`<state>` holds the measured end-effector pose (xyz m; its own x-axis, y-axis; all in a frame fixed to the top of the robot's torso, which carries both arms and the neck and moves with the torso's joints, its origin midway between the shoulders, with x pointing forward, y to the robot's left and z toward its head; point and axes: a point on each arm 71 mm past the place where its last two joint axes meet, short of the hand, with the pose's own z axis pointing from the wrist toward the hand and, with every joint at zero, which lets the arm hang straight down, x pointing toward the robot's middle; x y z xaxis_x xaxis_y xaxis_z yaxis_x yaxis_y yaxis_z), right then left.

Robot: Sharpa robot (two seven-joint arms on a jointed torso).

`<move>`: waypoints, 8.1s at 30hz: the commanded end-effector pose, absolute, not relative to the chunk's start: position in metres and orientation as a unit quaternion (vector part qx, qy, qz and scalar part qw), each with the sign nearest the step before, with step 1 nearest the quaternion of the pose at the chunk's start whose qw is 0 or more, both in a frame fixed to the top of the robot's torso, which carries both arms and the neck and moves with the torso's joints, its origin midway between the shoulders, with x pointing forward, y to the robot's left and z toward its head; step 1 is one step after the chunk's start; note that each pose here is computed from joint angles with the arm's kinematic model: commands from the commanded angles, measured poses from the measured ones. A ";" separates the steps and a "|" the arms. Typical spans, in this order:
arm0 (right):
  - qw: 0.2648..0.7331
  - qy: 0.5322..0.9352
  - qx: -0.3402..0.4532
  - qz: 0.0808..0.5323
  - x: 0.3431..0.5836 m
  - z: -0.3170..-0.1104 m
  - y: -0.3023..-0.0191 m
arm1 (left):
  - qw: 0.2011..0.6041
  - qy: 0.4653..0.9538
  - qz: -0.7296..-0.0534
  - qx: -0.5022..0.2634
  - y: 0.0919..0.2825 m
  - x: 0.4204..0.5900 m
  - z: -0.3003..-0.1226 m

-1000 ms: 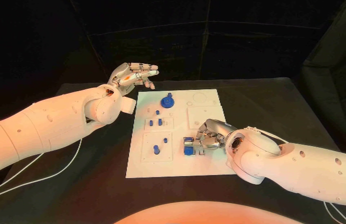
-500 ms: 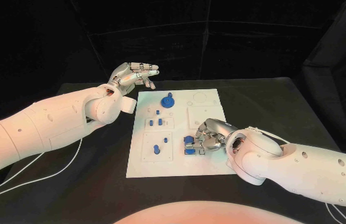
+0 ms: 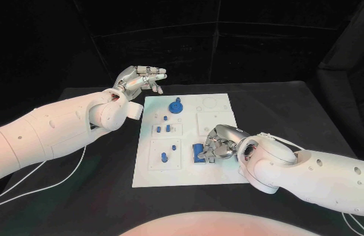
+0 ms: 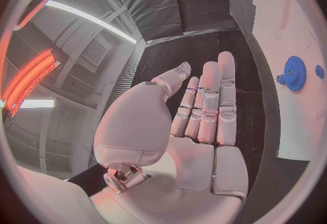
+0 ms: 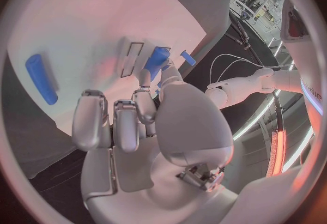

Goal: Assemble the parts on the task board

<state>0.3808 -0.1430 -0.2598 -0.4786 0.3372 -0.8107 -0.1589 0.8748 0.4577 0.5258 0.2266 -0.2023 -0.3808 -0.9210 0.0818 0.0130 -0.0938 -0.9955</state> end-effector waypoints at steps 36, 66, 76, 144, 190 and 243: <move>0.542 0.823 0.073 0.155 0.389 -0.241 -0.247 | 0.376 0.557 -0.621 -0.405 0.227 0.525 -0.201; 0.494 0.864 0.010 0.100 0.381 -0.257 -0.234 | 0.375 0.559 -0.618 -0.406 0.228 0.525 -0.203; 0.488 0.868 -0.005 0.093 0.381 -0.265 -0.227 | 0.373 0.560 -0.618 -0.406 0.228 0.525 -0.204; 0.468 0.856 0.087 0.202 0.373 -0.260 -0.171 | 0.368 0.564 -0.618 -0.406 0.229 0.523 -0.204; 0.477 0.852 0.067 0.206 0.375 -0.260 -0.164 | 0.366 0.566 -0.617 -0.407 0.229 0.524 -0.205; 0.468 0.559 0.416 0.544 0.548 -0.234 -0.235 | 0.406 0.479 -0.597 -0.498 0.234 0.557 -0.226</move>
<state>0.5456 -0.2360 -0.2387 -0.1910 0.9677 -0.1643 0.0004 0.1674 0.9859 0.5555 0.2295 -0.2269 -0.2174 -0.9600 0.1764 -0.0139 -0.1777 -0.9840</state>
